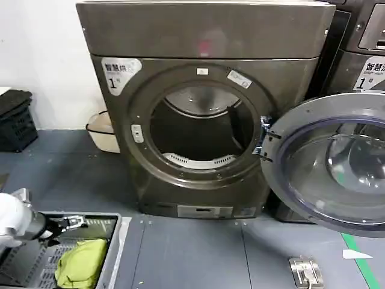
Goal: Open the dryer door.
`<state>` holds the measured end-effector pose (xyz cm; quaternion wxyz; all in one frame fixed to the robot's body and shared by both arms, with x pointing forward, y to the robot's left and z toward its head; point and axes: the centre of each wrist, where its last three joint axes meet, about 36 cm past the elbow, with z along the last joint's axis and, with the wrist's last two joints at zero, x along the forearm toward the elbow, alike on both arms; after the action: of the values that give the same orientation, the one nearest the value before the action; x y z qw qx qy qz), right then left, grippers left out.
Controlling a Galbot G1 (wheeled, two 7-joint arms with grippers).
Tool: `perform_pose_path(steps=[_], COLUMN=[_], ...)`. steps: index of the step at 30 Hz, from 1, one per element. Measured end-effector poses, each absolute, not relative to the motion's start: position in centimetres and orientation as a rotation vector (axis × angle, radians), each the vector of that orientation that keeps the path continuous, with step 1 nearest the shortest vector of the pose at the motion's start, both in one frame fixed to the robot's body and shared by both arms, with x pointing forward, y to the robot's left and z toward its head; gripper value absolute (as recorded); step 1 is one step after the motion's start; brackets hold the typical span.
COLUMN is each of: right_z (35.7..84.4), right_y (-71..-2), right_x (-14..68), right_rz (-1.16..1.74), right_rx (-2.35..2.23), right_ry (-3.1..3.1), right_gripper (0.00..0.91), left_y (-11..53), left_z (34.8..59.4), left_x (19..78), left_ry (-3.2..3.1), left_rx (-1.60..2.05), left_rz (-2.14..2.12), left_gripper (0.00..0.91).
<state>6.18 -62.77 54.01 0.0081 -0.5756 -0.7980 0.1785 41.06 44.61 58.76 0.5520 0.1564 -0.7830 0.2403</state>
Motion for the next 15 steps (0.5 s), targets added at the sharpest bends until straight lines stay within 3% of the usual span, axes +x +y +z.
perform_pose_path(steps=[15], right_z=[53.6], right_y=[-62.7], right_x=[5.1], right_rz=[0.552], right_rx=[-1.853], right_ry=[-2.446], right_gripper=[0.907], left_y=[45.1], left_z=[58.2], left_x=[41.6], left_ry=[-1.837], left_rx=[0.387], left_rz=[0.576], left_gripper=[0.907])
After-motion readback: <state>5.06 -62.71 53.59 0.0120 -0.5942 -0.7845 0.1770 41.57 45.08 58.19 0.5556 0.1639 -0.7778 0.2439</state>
